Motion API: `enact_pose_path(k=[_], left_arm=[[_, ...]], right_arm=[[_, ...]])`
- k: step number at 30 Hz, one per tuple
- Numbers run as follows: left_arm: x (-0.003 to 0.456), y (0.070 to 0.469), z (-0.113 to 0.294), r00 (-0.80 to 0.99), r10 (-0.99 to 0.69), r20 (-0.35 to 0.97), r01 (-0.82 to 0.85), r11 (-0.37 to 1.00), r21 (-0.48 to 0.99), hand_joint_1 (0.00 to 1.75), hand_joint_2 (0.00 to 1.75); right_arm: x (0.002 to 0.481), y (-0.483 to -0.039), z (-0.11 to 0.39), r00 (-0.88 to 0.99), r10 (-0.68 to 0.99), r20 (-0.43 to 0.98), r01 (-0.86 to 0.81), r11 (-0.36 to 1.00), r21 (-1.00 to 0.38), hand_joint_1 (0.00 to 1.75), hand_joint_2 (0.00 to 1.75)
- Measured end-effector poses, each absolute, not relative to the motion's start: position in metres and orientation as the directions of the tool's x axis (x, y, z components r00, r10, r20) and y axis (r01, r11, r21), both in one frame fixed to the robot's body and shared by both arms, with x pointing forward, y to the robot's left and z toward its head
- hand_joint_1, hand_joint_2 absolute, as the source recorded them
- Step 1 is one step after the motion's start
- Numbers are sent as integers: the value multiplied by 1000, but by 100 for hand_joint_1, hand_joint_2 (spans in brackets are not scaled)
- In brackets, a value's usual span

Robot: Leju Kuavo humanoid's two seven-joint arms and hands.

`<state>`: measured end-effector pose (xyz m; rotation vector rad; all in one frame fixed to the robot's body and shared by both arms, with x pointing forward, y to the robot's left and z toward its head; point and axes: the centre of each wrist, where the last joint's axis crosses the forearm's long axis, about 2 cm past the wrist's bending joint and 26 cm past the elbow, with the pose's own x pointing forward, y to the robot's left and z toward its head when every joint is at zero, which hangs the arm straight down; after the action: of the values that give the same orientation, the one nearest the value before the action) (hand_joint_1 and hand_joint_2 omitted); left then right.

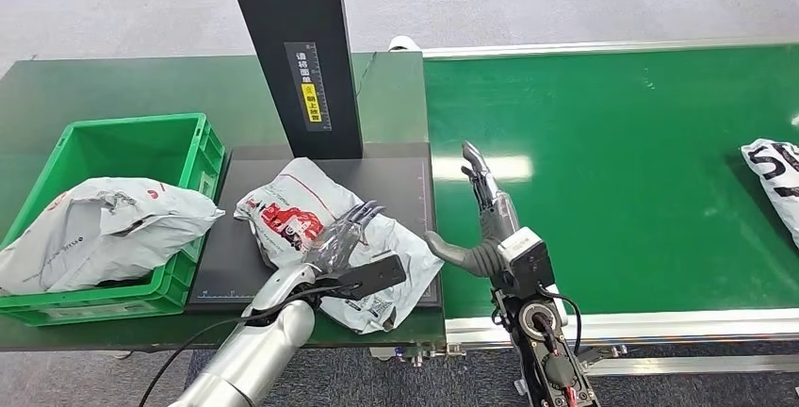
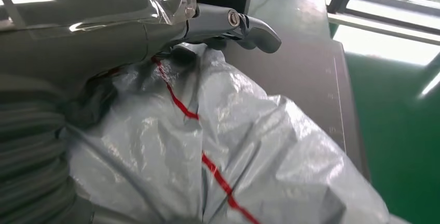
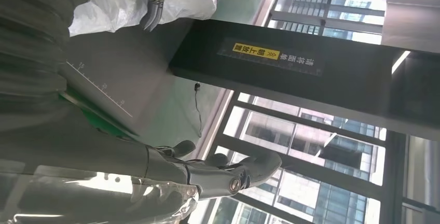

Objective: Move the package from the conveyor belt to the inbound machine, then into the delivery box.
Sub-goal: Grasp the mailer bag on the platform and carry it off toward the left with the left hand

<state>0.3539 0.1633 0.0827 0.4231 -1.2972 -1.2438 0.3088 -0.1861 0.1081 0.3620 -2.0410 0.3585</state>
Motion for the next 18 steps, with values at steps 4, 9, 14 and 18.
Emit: enact_pose_path(k=[4, 9, 14, 18], left_arm=[[353, 163, 80, -210, -846, 490, 457, 358, 814, 175, 175], [353, 164, 79, -212, -833, 511, 447, 382, 808, 175, 175], [353, 167, 80, -207, -773, 600, 425, 481, 766, 175, 175], [353, 170, 81, -201, -747, 634, 407, 525, 748, 175, 175]], right_arm=[[306, -188, 107, -458, -93, 884, -388, 916, -105, 0, 175], [302, -190, 107, -455, -79, 887, -378, 919, -111, 0, 175], [299, -192, 107, -454, -77, 888, -370, 923, -109, 0, 175], [298, -193, 107, -454, -76, 888, -364, 925, -107, 0, 175]])
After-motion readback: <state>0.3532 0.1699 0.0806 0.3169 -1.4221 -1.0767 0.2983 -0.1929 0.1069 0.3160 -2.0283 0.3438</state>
